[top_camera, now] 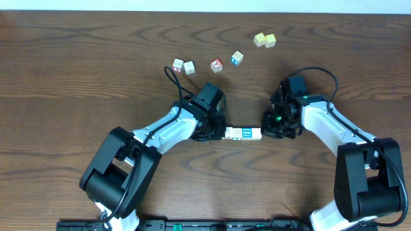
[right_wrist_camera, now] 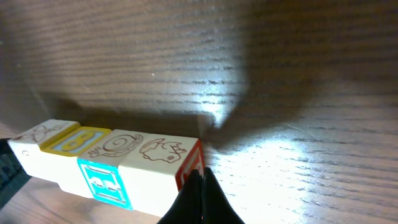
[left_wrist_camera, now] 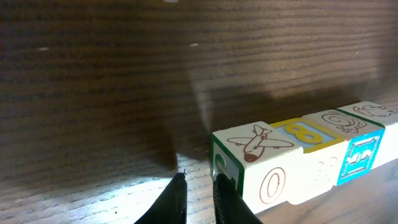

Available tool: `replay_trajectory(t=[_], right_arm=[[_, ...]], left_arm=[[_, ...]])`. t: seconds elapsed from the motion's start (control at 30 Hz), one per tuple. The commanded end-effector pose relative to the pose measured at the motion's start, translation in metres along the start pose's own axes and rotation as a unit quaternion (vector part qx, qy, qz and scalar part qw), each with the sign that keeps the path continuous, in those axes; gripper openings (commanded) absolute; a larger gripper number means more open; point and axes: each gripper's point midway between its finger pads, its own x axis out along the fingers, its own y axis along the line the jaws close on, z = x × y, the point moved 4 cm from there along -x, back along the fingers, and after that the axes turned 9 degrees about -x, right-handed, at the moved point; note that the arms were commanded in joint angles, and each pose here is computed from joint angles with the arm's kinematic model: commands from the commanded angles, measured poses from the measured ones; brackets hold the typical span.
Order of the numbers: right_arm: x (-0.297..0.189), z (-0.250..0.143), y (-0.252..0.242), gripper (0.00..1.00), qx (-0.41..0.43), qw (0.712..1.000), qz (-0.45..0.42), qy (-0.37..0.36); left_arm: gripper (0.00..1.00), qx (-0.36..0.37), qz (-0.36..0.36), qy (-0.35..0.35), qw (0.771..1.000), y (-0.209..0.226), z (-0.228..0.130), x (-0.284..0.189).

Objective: Lift 4 blocks

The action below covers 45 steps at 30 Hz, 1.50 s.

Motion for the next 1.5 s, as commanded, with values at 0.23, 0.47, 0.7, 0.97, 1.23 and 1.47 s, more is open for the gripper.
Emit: replay_trajectory(t=[0.23,0.47,0.7,0.97,1.23,1.47], right_arm=[[-0.007,0.003,-0.018,0.05,0.0,0.996,-0.09,-0.004],[-0.026,0.006,-0.033,0.22,0.034,0.994,-0.101,0.008],[-0.091,0.015,-0.029,0.25,0.04,0.994,-0.102,0.009],[-0.17,-0.024,-0.001,0.47,0.023,0.994,-0.098,-0.03],[-0.231,-0.1,0.03,0.99,-0.023,0.991,-0.078,-0.106],[-0.26,-0.145,0.038,0.99,-0.038,0.976,-0.062,-0.203]], left_arm=[[0.17,-0.002,0.041,-0.033,0.999,0.01,0.011,-0.009],[0.17,-0.02,0.097,-0.084,0.992,0.03,0.019,-0.049],[0.75,-0.058,0.061,-0.151,0.985,0.039,0.024,-0.134],[0.76,-0.106,0.027,-0.233,0.966,0.066,-0.004,-0.229],[0.76,-0.131,0.01,-0.282,0.95,0.087,-0.05,-0.28],[0.76,-0.137,0.022,-0.265,0.954,0.096,-0.077,-0.283]])
